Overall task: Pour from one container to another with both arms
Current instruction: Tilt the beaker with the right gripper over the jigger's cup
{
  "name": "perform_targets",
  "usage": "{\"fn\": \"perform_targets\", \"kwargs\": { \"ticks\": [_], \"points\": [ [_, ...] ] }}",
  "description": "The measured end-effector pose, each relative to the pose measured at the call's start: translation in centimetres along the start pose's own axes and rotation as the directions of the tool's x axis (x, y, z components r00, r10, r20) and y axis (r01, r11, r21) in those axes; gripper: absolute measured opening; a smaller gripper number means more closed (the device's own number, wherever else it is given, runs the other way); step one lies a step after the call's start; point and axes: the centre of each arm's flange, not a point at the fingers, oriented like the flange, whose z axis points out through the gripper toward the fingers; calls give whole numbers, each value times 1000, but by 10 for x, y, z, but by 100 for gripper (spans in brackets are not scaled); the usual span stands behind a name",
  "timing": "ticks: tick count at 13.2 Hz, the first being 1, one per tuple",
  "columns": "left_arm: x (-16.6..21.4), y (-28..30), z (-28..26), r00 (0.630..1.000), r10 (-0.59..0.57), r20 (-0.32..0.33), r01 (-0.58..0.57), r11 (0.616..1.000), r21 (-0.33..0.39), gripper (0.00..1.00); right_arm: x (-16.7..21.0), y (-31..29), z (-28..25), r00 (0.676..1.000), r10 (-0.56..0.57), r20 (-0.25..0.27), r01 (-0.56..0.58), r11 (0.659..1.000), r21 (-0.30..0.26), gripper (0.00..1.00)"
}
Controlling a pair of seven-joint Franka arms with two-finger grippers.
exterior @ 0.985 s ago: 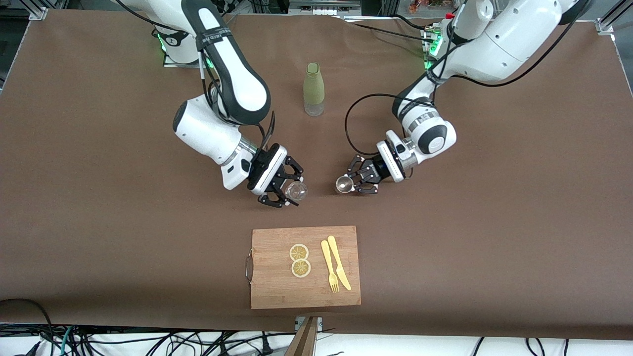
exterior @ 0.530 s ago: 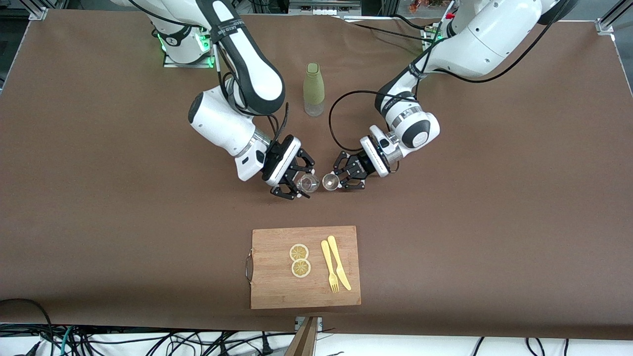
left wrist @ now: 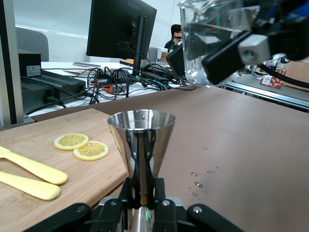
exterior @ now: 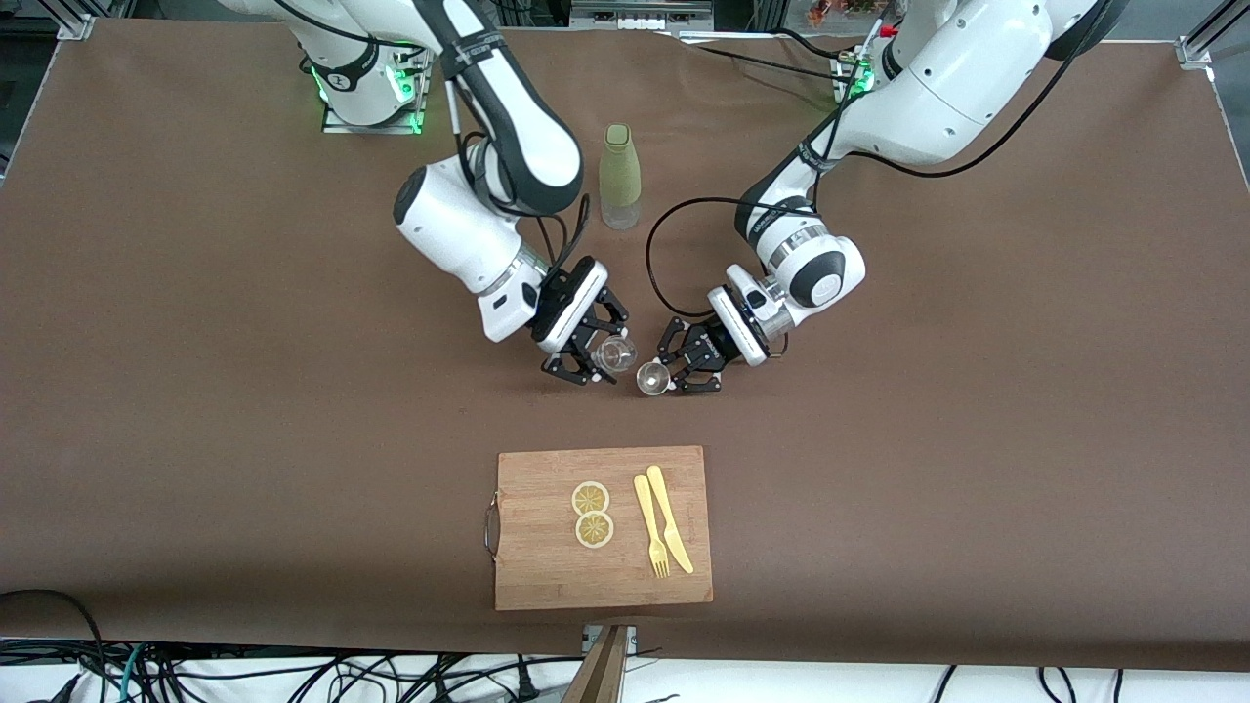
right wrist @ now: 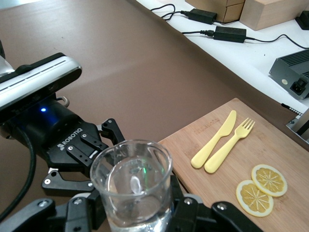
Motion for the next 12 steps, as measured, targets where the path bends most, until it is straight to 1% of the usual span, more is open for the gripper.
{"fn": "perform_targets", "kwargs": {
  "ticks": [3,7,10,12],
  "points": [
    [-1,2,2,1000,23,6,-23,1000,-2,21,0,-18,7,1000,-21,7,21,999,-31,48],
    [-4,-6,-3,998,54,14,-54,998,12,21,-4,-9,4,1000,-19,10,19,997,-81,48],
    [-5,-9,-5,998,57,17,-57,998,16,21,-4,-4,0,1000,-19,6,20,991,-135,48],
    [-5,-8,-4,998,57,17,-57,998,15,21,-9,-2,4,1000,-20,15,22,988,-154,48]
  ]
}}
